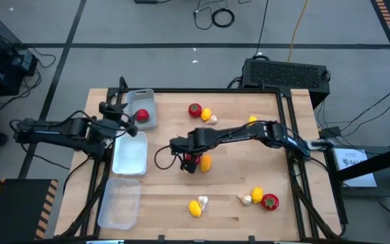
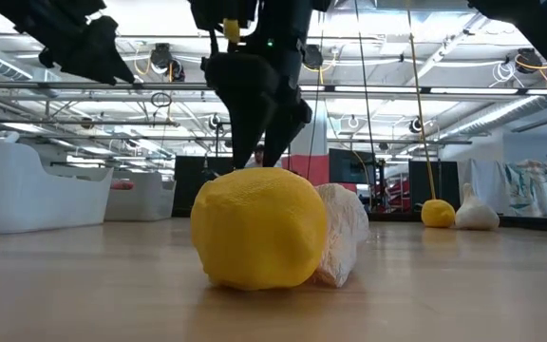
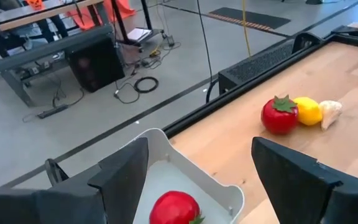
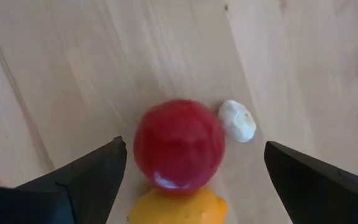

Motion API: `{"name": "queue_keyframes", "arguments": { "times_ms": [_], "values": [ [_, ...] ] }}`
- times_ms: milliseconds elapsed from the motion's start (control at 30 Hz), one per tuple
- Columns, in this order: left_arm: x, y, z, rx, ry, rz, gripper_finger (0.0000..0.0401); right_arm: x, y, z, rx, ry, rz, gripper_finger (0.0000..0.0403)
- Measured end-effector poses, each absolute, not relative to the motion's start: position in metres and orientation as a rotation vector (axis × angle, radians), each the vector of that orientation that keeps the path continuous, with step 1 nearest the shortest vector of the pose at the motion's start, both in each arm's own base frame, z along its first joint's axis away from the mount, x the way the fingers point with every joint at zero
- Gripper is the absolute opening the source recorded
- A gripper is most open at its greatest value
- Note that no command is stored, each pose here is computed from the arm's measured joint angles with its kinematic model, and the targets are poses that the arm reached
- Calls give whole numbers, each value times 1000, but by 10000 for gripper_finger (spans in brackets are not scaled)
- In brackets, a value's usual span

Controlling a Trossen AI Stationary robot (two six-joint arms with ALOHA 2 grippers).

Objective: Sort produce into baskets
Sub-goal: Put the tomato into the gray bin

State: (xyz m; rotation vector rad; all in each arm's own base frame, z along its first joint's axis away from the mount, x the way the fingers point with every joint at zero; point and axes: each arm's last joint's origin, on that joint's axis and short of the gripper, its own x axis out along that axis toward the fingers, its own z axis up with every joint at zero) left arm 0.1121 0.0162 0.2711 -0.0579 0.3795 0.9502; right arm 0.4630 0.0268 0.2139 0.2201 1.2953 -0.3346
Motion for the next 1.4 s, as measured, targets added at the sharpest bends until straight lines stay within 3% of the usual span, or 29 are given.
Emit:
{"name": "queue_keyframes", "arguments": {
  "times_ms": [200, 733, 933, 1200, 1400],
  "values": [
    [116, 16, 269, -41, 396, 962, 293, 458, 29, 195, 206, 1308, -439, 368],
    [125, 16, 265, -21, 421, 971, 293, 453, 31, 150, 242, 1277, -444, 368],
    [124, 16, 266, -18, 419, 979, 293, 455, 31, 150, 248, 1271, -409, 353],
    [124, 16, 266, -10, 414, 995, 293, 459, 23, 154, 280, 1256, -366, 282],
    [124, 16, 266, -8, 417, 995, 293, 473, 12, 181, 243, 1166, -309, 286]
  ]
}}
